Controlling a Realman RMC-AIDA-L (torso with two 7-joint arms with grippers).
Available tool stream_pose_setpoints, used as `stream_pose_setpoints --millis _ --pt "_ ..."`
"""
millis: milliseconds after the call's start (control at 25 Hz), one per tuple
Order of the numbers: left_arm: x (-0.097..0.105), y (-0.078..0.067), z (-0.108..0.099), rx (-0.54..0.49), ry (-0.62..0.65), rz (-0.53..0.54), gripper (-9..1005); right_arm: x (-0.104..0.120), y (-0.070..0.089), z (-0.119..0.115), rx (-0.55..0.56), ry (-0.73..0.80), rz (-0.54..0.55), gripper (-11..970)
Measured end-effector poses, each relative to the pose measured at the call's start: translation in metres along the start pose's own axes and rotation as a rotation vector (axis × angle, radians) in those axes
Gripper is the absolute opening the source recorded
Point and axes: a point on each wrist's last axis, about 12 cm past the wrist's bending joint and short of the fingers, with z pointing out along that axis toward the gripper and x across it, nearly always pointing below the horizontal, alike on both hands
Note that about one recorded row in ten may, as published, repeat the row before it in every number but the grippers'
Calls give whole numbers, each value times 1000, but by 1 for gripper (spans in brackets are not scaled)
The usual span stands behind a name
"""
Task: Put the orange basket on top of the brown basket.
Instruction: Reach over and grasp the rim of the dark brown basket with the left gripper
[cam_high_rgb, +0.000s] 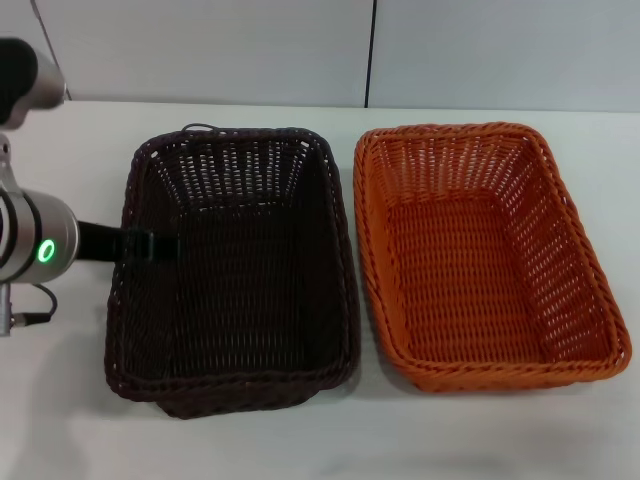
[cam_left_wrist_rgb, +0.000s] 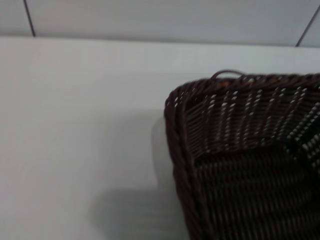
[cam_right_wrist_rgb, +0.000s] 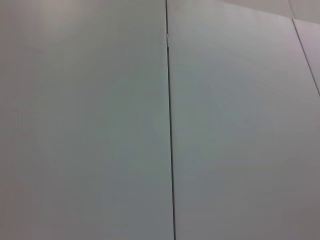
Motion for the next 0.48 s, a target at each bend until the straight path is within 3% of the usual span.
stream_pose_setpoints --millis 480 --pt "9 6 21 -17 43 -29 772 -1 -2 -2 6 -5 -4 735"
